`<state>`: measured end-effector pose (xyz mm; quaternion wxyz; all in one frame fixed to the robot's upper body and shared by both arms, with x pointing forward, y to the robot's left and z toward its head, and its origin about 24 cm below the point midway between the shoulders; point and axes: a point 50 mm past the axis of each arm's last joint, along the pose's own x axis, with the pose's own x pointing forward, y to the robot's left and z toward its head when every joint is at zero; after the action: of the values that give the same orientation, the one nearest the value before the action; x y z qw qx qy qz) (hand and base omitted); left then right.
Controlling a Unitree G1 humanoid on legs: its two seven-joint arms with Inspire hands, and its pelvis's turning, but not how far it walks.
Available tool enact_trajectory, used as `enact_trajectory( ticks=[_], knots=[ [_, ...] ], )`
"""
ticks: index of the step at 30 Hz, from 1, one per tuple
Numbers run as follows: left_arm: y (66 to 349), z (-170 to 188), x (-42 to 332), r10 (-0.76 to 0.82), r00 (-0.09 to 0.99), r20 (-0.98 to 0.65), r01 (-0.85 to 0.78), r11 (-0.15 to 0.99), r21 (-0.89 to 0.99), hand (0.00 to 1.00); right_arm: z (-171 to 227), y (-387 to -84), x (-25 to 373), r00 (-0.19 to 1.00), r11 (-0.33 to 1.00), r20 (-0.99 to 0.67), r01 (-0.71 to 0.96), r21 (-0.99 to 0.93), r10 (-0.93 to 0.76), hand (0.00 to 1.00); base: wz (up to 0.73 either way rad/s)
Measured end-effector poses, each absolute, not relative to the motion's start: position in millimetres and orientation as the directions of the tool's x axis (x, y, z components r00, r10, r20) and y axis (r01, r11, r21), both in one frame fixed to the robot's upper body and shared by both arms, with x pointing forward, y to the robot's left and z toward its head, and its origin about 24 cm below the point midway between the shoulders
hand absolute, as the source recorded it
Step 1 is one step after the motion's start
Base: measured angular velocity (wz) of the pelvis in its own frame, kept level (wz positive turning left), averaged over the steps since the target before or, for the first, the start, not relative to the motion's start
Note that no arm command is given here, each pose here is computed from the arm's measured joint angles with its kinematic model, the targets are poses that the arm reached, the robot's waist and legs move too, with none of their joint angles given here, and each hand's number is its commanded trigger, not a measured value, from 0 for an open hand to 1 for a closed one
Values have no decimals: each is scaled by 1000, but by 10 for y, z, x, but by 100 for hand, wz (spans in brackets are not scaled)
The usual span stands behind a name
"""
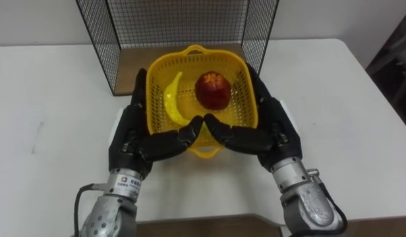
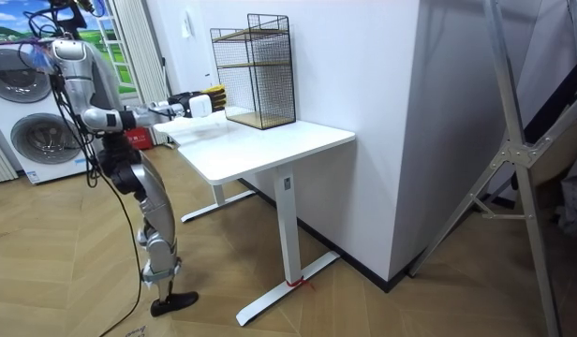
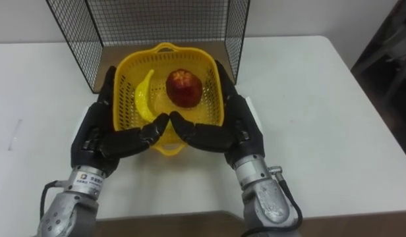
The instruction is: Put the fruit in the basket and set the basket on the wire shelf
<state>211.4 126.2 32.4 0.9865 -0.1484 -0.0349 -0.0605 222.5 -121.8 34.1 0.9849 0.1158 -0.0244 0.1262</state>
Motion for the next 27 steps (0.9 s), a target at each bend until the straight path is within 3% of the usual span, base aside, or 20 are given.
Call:
enact_trajectory(
  ticks=[27],
  knots=[
    [1294, 405, 2157, -79, 989, 122, 117, 932, -344, 0, 441, -1169, 2308, 952, 933, 140, -297, 203, 273, 0, 4]
  ],
)
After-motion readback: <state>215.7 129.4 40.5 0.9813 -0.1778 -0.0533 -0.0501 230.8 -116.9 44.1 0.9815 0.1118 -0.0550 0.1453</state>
